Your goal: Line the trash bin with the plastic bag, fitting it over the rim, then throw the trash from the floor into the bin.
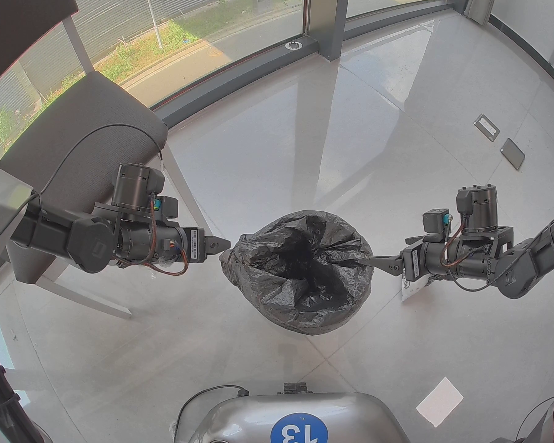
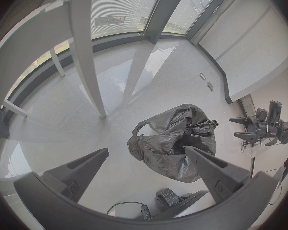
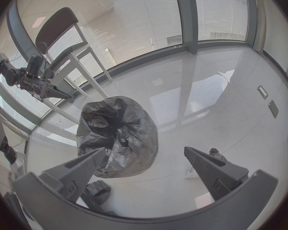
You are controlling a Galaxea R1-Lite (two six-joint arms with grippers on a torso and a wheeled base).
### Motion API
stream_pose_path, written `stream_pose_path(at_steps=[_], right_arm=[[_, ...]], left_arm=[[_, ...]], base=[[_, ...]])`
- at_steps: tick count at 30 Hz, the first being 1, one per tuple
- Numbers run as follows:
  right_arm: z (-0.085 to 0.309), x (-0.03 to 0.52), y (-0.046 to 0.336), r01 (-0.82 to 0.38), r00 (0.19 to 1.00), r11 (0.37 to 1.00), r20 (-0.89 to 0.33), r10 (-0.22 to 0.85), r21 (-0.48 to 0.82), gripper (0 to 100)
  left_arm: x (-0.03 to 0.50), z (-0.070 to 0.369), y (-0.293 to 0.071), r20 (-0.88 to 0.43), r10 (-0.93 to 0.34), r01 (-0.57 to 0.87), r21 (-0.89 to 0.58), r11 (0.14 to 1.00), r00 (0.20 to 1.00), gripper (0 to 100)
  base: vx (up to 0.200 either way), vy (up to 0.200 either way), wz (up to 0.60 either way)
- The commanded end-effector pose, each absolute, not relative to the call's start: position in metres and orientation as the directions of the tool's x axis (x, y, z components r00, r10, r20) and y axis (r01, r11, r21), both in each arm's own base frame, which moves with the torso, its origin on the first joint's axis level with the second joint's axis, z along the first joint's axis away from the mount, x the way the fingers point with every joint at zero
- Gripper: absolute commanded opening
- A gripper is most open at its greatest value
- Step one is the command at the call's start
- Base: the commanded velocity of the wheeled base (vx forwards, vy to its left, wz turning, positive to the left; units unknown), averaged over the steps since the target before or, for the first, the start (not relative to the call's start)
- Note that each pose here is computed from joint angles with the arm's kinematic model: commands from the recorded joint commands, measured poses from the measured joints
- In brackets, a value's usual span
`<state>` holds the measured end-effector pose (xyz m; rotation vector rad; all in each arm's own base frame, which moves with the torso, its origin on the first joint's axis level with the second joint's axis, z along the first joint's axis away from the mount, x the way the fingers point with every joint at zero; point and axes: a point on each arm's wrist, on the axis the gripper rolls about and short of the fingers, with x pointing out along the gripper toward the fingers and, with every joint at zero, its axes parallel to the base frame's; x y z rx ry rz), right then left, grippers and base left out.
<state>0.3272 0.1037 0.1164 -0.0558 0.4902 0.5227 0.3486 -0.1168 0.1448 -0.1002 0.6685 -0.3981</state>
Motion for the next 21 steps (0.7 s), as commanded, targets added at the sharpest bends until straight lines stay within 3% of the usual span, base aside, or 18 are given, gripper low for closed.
stream_pose_path(at_steps=[1,3,4,14,21], right_arm=[[0.115,0.331,0.087,-0.474,0.777,0.881,-0.466,0.423,0.008,100],[0.115,0.331,0.087,-0.474,0.777,0.881,-0.466,0.423,0.008,100],[0.110,0.333,0.063,-0.456,0.796,0.886,-0.482,0.367,-0.079,100],[0.091,0.340,-0.029,-0.304,0.835,0.924,-0.531,0.141,-0.232,100],[0.077,0.357,-0.060,-0.259,0.837,0.928,-0.541,0.078,-0.266,100]], left_arm=[[0.344,0.153,-0.130,-0.550,-0.426,0.371,-0.215,0.904,0.718,100],[0.344,0.153,-0.130,-0.550,-0.426,0.371,-0.215,0.904,0.718,100],[0.342,0.156,-0.138,-0.528,-0.448,0.397,-0.214,0.893,0.722,100],[0.321,0.189,-0.142,-0.447,-0.489,0.444,-0.209,0.871,0.749,100],[0.311,0.202,-0.138,-0.416,-0.495,0.450,-0.207,0.869,0.763,100]], base=[[0.000,0.000,0.00],[0.000,0.000,0.00],[0.000,0.000,0.00],[0.000,0.000,0.00],[0.000,0.000,0.00]])
